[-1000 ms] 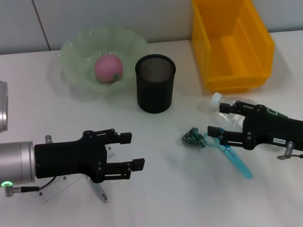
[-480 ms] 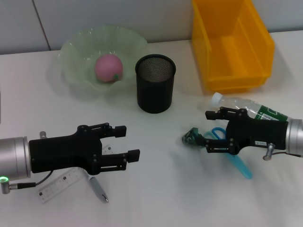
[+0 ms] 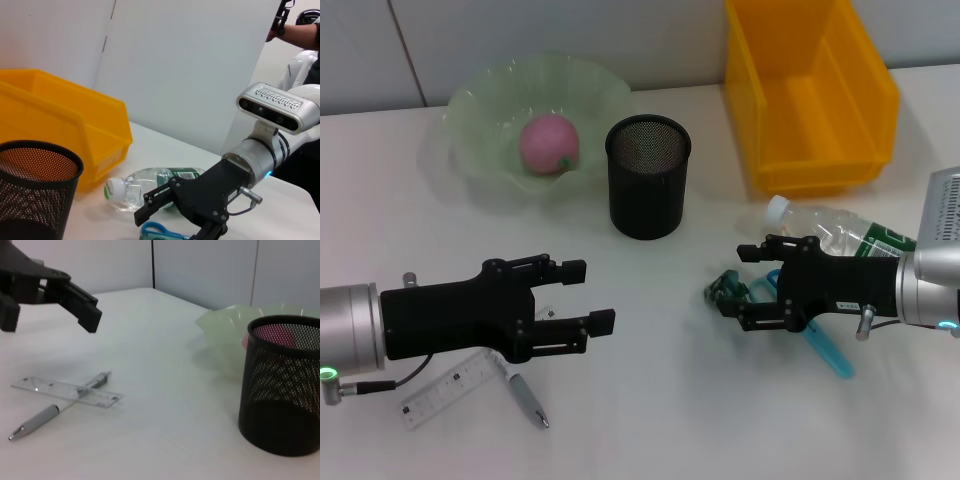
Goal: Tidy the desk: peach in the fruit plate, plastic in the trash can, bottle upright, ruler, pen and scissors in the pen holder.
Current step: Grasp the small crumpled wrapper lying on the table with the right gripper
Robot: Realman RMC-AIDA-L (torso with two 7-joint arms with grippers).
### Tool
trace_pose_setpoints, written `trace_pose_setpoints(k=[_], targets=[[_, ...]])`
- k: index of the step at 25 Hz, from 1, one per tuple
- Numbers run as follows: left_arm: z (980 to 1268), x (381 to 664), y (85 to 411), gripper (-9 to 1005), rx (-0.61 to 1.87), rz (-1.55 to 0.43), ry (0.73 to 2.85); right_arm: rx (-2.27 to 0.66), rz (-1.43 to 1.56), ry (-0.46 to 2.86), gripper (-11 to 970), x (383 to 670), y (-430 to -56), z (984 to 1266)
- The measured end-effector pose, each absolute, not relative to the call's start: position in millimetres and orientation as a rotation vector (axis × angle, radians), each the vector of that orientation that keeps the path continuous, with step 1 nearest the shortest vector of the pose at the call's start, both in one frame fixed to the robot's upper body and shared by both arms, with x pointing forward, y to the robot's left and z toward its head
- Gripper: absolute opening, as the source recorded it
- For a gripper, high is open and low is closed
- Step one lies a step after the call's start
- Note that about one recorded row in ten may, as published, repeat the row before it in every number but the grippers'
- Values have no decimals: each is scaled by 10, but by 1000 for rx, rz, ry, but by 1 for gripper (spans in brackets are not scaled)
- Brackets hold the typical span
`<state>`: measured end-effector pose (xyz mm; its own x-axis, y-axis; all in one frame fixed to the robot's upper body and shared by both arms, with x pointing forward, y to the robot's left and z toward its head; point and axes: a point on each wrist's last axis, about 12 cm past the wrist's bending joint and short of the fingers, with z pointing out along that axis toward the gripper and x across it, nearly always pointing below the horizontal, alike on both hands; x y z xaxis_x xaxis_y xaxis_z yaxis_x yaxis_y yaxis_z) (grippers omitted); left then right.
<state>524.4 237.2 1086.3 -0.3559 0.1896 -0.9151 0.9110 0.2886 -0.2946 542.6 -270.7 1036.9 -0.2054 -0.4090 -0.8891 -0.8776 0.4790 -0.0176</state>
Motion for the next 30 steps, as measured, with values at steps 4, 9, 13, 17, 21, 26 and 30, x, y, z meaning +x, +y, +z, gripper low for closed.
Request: trace_pose_setpoints(k=[4, 9, 13, 17, 21, 26, 30], targets=[[10865, 5246, 2373, 786, 1000, -1123, 1748, -1087, 627, 1816, 805, 5438, -2708, 10360], [10872, 5249, 2372, 786, 994, -1125, 1744, -1099, 632, 1820, 805, 5448, -2675, 10349], [10875, 5247, 2371, 786, 994, -1129, 1741, -1131, 617, 1838, 805, 5453, -2642, 10309], [10874, 5242, 2372, 786, 994, -1131, 1741, -1136, 612, 1841, 805, 5463, -2628, 10302], [10869, 5236, 2380, 786, 991, -1132, 1744, -1135, 613, 1839, 805, 5464, -2626, 10304], [10871, 5235, 2384, 786, 990, -1132, 1743, -1137, 624, 1842, 806, 5456, -2605, 10292], [10878, 5235, 2388, 786, 992, -1129, 1741, -1135, 627, 1843, 713, 5454, -2599, 10288]])
